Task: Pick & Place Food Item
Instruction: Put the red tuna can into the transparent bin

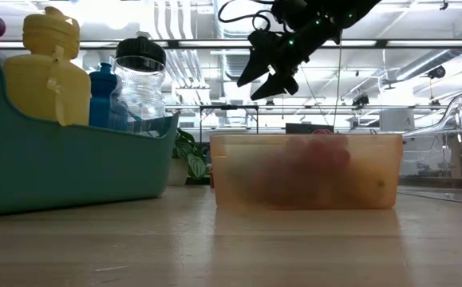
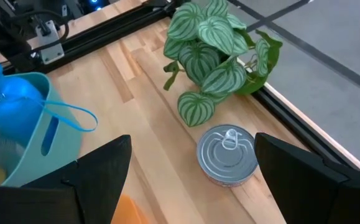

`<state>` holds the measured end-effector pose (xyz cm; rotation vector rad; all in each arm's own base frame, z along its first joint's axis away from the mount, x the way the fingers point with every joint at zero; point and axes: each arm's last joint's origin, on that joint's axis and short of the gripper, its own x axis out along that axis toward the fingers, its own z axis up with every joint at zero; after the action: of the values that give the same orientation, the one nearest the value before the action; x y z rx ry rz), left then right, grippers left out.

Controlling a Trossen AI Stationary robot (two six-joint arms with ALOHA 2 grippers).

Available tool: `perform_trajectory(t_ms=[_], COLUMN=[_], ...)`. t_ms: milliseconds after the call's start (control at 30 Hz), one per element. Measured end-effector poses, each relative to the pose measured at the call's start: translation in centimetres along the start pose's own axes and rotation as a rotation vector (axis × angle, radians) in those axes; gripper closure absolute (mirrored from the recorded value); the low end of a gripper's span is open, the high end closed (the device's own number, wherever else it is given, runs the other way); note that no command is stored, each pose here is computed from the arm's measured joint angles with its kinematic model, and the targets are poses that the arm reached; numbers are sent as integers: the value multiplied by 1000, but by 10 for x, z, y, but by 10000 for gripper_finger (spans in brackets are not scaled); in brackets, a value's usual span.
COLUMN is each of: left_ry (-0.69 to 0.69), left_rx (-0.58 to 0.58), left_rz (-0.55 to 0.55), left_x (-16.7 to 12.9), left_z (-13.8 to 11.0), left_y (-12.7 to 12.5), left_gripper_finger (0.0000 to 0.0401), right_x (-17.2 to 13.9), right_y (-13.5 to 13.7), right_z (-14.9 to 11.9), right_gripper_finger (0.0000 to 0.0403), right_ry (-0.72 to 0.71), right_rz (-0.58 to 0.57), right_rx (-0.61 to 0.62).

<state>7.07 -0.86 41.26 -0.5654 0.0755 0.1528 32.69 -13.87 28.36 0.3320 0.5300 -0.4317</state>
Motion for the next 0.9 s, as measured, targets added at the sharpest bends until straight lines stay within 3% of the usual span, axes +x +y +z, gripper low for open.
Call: perform_trajectory(t_ms=[367, 633, 767, 900], left_ry=[64, 134, 172, 187], left_rx=[-31, 106, 170, 190], left_rz=[-38, -49, -152, -256], left_x=[20, 72, 104, 130], left_z=[9, -2, 2, 14], left_y=[-19, -31, -29, -11], left_gripper_finger=[379, 379, 379, 379], right_x=[0, 0, 0, 0], right_y=[2, 3, 4, 7], right_z=[5, 5, 6, 6], right_gripper_finger=[64, 65, 64, 65], right_ry=[-47, -52, -68, -69], right_rz=[15, 20, 27, 37], right_rx=[58, 75, 75, 69])
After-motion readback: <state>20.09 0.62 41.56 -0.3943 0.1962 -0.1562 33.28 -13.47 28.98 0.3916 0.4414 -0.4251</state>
